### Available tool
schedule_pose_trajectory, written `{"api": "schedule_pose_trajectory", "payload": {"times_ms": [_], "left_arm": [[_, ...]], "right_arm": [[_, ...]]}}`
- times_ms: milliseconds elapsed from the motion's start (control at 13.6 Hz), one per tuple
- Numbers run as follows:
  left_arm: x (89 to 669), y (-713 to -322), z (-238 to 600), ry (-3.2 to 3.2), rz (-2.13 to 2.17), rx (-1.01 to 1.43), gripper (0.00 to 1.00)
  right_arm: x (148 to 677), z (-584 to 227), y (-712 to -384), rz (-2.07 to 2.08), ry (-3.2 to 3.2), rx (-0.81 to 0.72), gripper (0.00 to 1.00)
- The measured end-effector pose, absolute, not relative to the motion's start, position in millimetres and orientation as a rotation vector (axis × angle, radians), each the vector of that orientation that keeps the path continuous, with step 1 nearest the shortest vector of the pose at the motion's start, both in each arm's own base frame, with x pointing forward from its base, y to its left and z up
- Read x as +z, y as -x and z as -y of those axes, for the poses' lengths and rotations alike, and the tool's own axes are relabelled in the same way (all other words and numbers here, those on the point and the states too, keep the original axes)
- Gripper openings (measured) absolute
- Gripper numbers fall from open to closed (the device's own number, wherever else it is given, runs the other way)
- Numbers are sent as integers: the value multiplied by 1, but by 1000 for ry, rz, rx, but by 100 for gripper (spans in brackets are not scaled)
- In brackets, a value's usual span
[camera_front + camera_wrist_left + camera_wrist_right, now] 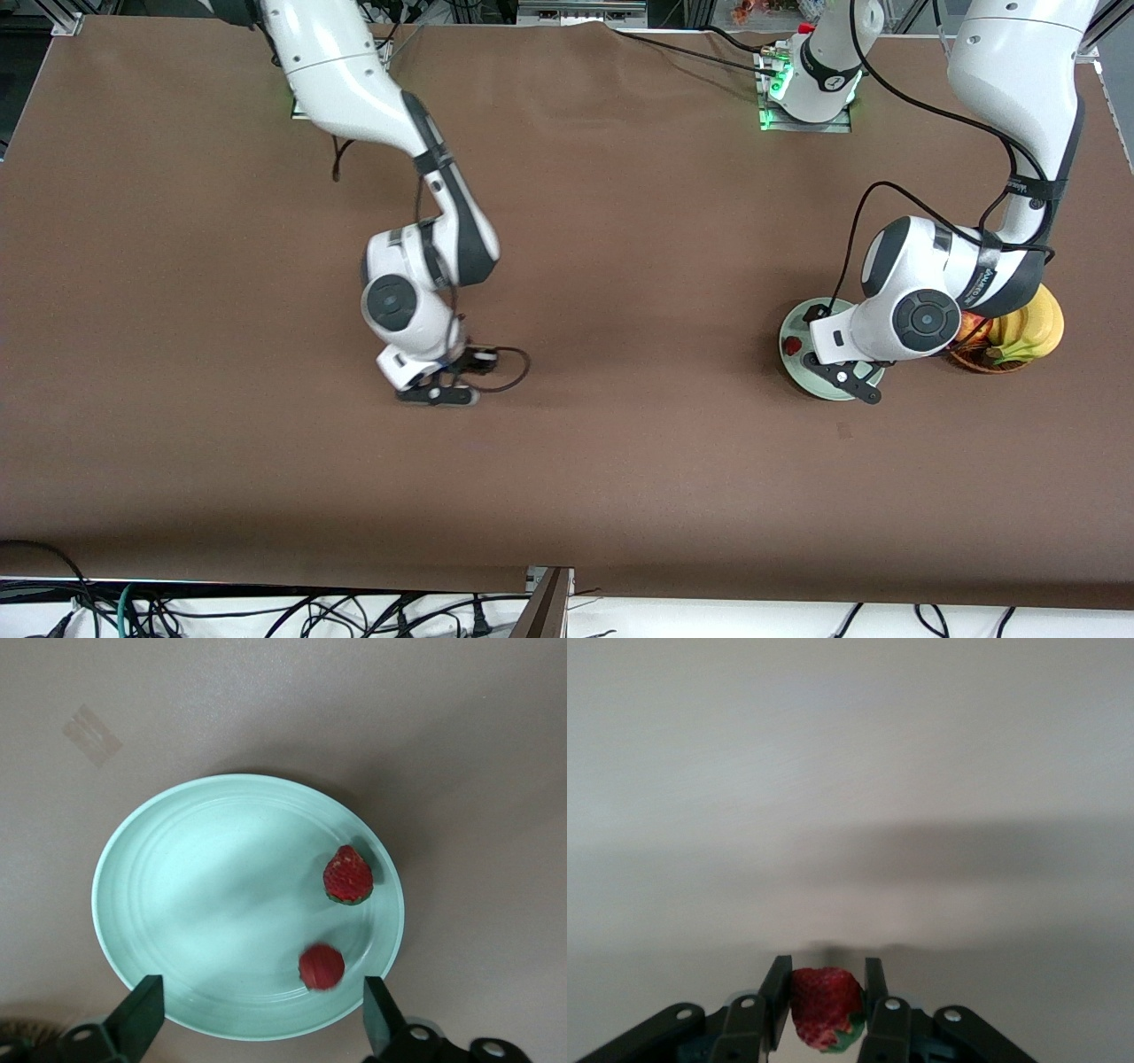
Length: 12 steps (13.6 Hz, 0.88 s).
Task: Collect all strawberries into plate
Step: 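Grasp the last strawberry with the right gripper and lift it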
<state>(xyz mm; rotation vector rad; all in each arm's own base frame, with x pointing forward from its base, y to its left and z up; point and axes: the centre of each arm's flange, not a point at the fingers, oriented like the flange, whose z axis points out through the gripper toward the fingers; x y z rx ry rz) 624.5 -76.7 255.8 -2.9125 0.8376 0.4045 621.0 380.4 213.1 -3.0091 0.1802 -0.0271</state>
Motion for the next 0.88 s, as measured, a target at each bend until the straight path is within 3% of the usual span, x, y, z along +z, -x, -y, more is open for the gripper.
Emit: {"api": "schedule_pose_trajectory", "payload": {"times_ms": [369, 737, 885], "left_arm": [[264, -629, 84, 2919, -836, 375, 100], [270, -624, 122, 2986, -677, 403, 100], [270, -620, 131, 3054, -578, 433, 100]], "right_arm": [[220, -476, -563, -391, 2938, 27, 38], [181, -551, -503, -554, 2824, -123, 38], [178, -561, -494, -562, 2804, -154, 51]]}}
